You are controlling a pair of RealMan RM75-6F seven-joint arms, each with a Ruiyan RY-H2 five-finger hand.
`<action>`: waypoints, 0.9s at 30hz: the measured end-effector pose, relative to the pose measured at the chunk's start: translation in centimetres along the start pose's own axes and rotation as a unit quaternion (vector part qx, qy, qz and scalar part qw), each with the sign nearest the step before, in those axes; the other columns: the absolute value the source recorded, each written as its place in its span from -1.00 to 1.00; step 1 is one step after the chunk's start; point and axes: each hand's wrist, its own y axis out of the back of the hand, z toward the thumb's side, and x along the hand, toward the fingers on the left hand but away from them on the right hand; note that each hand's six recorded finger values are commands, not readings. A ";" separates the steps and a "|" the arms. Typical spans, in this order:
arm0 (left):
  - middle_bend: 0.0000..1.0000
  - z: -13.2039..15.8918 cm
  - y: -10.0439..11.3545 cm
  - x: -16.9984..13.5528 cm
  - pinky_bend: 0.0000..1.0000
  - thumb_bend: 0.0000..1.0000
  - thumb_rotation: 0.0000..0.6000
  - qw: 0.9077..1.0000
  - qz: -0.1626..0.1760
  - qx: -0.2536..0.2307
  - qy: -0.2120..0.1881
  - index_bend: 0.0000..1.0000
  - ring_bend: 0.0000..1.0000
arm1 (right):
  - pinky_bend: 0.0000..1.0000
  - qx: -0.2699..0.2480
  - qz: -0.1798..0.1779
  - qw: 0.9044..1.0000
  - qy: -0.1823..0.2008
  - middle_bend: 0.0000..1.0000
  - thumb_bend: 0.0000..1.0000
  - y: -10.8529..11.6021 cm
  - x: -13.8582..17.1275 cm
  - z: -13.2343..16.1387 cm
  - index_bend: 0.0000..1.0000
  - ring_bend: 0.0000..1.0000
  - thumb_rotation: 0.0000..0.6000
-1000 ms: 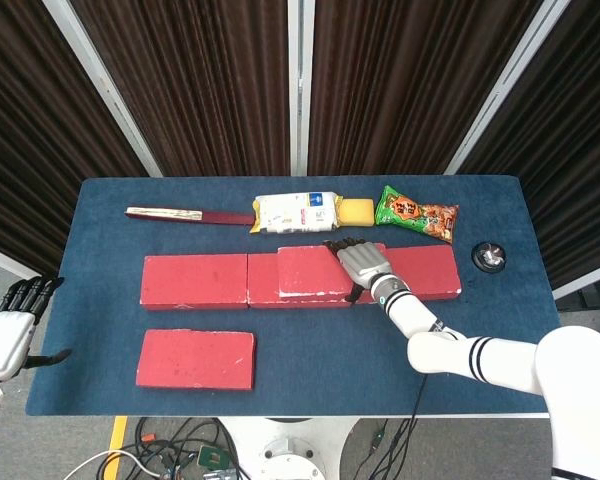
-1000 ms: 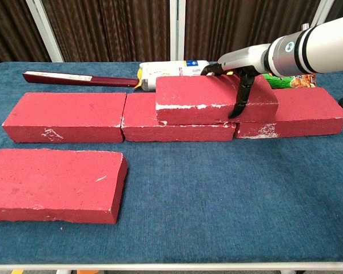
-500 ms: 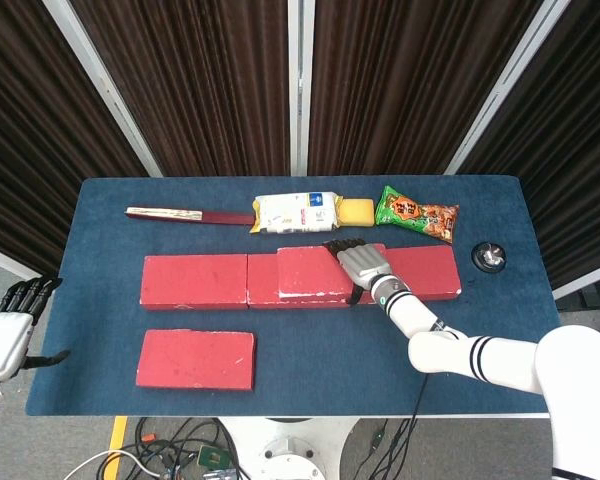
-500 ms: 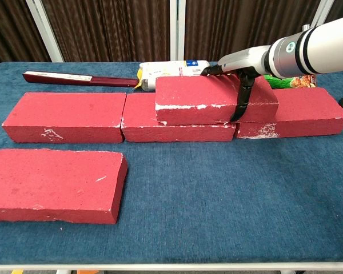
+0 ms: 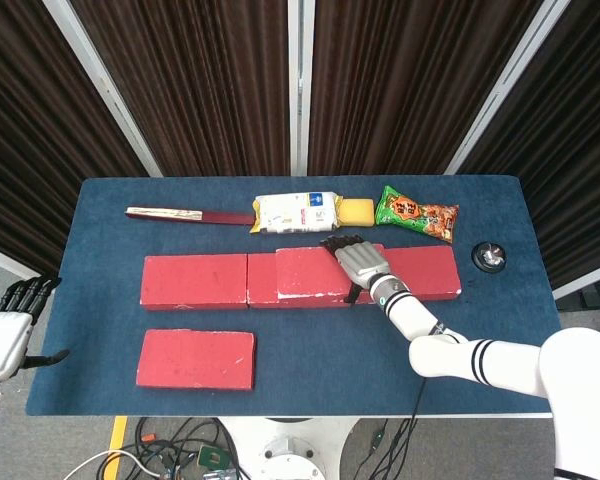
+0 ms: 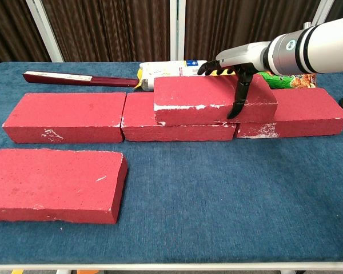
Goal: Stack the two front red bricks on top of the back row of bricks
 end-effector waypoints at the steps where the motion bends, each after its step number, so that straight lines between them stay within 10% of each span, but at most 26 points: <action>1: -1.00 0.0 0.0 0.0 -0.97 -1.00 1.00 1.000 0.000 0.000 0.000 -1.00 -1.00 | -1.00 0.000 -0.001 1.000 0.000 -1.00 -1.00 0.1 0.1 0.0 -1.00 -1.00 1.00; 14: -1.00 0.9 0.3 -0.2 -0.97 -1.00 1.00 1.000 0.002 0.001 -0.013 -1.00 -1.00 | -1.00 -0.019 -0.040 0.999 0.011 -1.00 -1.00 2.2 3.9 -0.2 -1.00 -1.00 1.00; 27: -1.00 6.2 -1.0 -0.5 -0.97 -1.00 1.00 0.994 -0.047 -0.006 -0.101 -1.00 -1.00 | -1.00 -0.031 -0.212 0.976 -0.029 -1.00 -1.00 5.1 14.4 -5.4 -1.00 -1.00 1.00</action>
